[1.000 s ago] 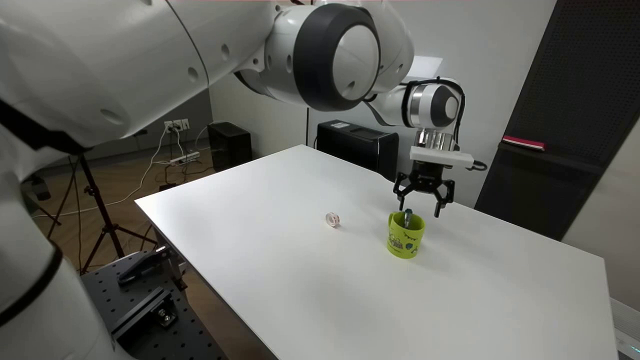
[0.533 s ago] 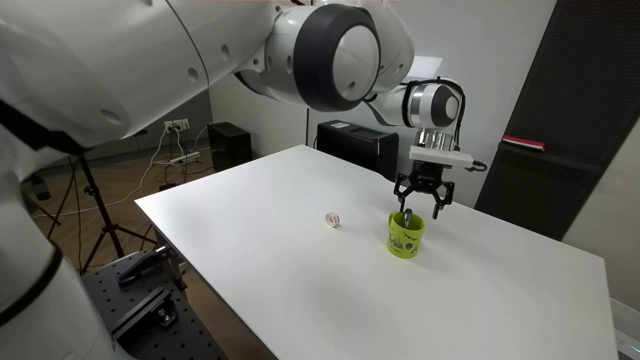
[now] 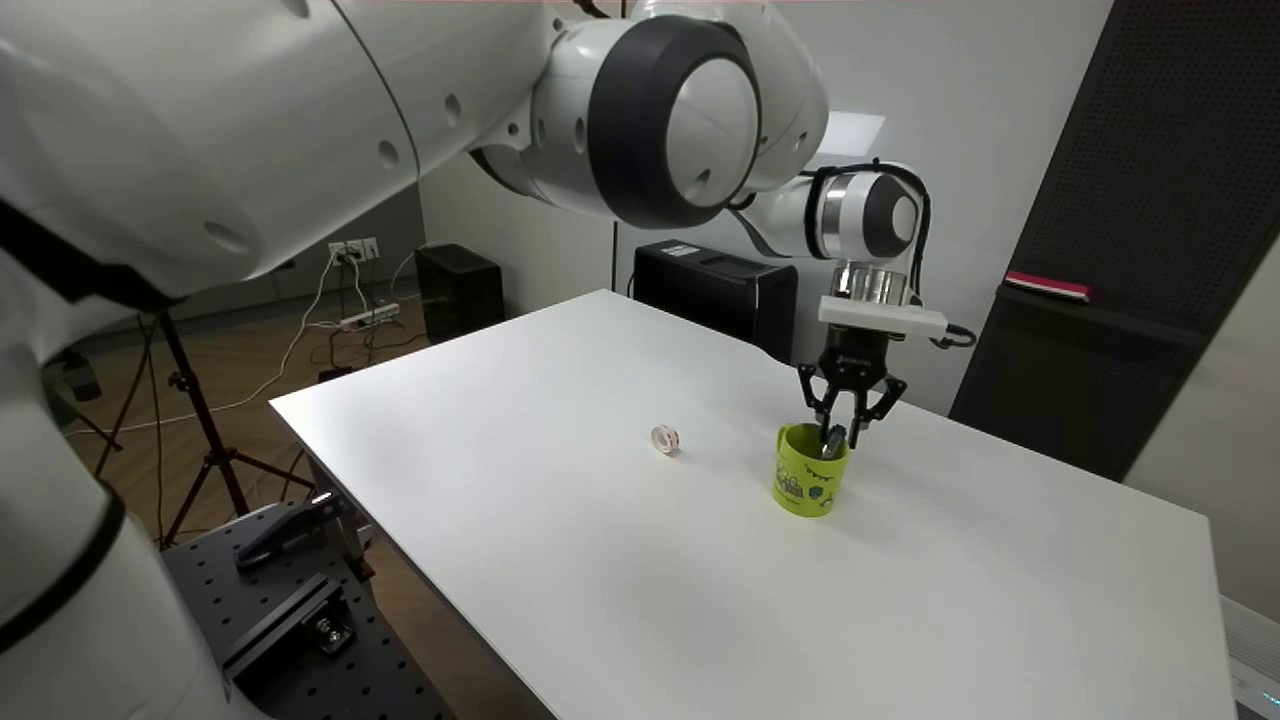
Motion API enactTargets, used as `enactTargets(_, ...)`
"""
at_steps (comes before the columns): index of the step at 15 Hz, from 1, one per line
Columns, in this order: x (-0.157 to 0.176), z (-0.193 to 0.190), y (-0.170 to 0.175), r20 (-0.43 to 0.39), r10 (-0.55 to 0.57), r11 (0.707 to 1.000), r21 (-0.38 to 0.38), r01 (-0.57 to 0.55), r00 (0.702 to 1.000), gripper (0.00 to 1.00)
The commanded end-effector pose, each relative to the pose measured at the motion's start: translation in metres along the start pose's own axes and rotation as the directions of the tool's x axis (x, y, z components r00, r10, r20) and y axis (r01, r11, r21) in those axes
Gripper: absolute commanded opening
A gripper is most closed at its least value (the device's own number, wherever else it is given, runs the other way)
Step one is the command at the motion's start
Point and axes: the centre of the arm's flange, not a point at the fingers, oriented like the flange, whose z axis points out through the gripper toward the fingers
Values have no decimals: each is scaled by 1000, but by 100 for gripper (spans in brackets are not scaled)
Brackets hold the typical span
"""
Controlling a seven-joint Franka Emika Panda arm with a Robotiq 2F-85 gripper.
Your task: Take the marker out of the mug and put it on the table
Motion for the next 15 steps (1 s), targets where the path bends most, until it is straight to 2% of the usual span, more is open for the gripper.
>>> enactTargets(1,21,-2,11,34,46,998,-35,-45,998,5)
enactTargets(7,23,-12,12,65,72,996,-62,-68,995,5)
enactTargets(15,25,-56,13,39,112,992,-64,-110,993,6)
